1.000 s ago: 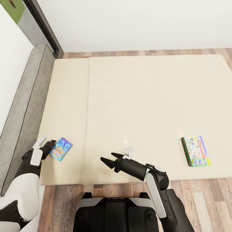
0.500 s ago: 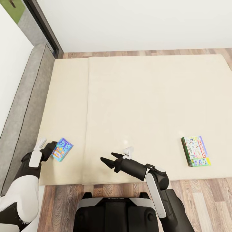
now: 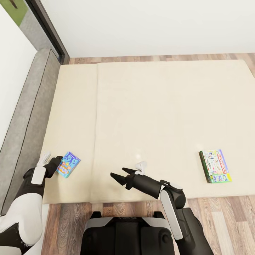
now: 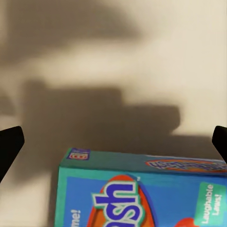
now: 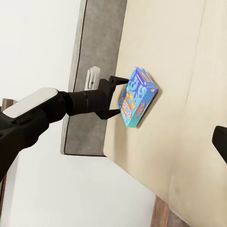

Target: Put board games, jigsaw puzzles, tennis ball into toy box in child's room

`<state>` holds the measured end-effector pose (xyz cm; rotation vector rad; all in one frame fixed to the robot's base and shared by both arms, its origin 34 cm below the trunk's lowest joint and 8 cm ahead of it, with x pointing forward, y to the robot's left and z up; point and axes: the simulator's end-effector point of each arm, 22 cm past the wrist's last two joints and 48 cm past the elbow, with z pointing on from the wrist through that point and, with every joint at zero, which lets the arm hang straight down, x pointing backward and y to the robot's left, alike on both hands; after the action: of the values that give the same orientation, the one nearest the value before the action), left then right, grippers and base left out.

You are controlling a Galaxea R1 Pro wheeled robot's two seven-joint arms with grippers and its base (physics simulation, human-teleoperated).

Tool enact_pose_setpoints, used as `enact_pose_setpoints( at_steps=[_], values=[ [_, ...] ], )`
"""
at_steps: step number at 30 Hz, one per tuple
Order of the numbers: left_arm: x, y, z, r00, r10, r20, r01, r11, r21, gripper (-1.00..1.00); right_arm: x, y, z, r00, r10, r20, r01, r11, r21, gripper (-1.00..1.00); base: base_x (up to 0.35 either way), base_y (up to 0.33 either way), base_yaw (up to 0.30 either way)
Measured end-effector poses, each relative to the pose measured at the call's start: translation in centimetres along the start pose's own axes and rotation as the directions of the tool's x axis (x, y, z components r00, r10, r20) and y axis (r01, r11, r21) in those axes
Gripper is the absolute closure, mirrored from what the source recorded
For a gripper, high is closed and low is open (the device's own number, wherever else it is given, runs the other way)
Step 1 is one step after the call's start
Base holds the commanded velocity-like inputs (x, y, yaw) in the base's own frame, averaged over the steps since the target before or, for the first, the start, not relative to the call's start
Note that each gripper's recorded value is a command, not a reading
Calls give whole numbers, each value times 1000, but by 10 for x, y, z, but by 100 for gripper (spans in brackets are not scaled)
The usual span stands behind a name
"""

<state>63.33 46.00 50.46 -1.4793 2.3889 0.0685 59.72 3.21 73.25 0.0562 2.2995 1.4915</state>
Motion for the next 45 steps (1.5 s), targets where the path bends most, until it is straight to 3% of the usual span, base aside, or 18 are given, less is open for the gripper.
enact_pose_setpoints(
  at_steps=[10,19,45],
  values=[
    [0,0,0,1000,0,0,0,1000,0,-100,0,1,1,1000,-1,-2,1,1000,-3,-100,-9,-6,0],
    [0,0,0,1000,5,1,-5,1000,-2,-100,9,15,9,999,-16,-29,15,999,-33,-100,-30,-93,0],
    [-3,0,-1,1000,18,10,-18,1000,-4,-100,10,16,9,999,-17,-31,15,999,-35,-100,0,-72,0]
  ],
)
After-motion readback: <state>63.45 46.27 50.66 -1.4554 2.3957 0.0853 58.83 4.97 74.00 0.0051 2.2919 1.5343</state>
